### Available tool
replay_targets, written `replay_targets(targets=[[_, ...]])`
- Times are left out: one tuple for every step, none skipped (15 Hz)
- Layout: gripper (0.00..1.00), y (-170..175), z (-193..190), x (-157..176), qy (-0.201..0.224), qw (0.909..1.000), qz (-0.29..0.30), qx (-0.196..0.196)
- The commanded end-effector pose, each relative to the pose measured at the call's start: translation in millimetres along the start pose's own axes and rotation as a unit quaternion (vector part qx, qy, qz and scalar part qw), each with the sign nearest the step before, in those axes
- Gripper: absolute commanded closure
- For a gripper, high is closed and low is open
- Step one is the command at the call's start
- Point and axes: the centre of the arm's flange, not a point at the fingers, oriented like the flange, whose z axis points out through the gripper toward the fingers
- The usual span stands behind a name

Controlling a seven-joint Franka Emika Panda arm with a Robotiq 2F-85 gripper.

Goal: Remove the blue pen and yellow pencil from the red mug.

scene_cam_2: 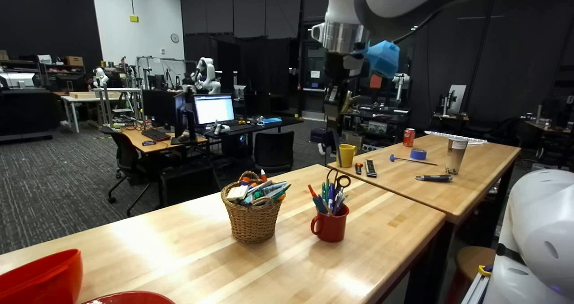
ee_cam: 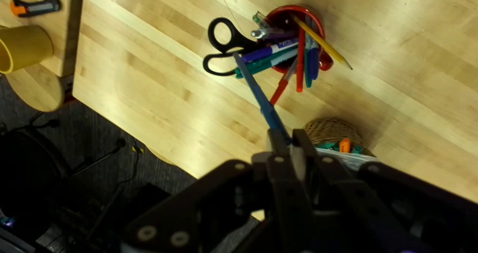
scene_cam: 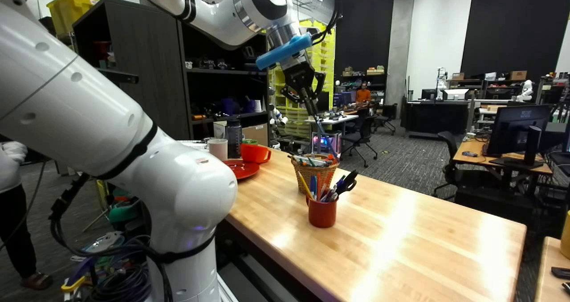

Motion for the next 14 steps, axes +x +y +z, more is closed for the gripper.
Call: replay_targets(targets=[[0.97, 48.8, 15.6, -6.7, -0.036, 0.9978, 0.056, -0.005], [0.97, 61.1, 23.1, -11.3, -0.043, 0.9966, 0.069, 0.000], [0.97, 75.3, 33.4, -17.4, -0.055, 0.9947, 0.087, 0.006], [0.97, 86.0, 41.6, -22.5, -0.063, 0.9929, 0.100, 0.013], [0.97, 96.5, 52.7, -28.0, -0.072, 0.9906, 0.114, 0.022], [0.97, 105.2, 63.2, -31.9, -0.082, 0.9880, 0.127, 0.031], [0.97, 112.8, 73.0, -34.8, -0.092, 0.9856, 0.136, 0.039], [0.97, 118.8, 82.5, -37.0, -0.100, 0.9833, 0.144, 0.049], [0.97, 123.6, 92.6, -37.7, -0.111, 0.9809, 0.150, 0.055], [0.97, 127.6, 100.6, -37.7, -0.117, 0.9788, 0.157, 0.060], [0.97, 117.2, 91.5, -44.5, -0.102, 0.9832, 0.142, 0.052], [0.89, 118.9, 97.9, -44.6, -0.108, 0.9822, 0.144, 0.055], [0.89, 118.8, 100.0, -44.0, -0.110, 0.9820, 0.143, 0.056], [0.89, 118.4, 100.2, -43.5, -0.110, 0.9821, 0.142, 0.056]])
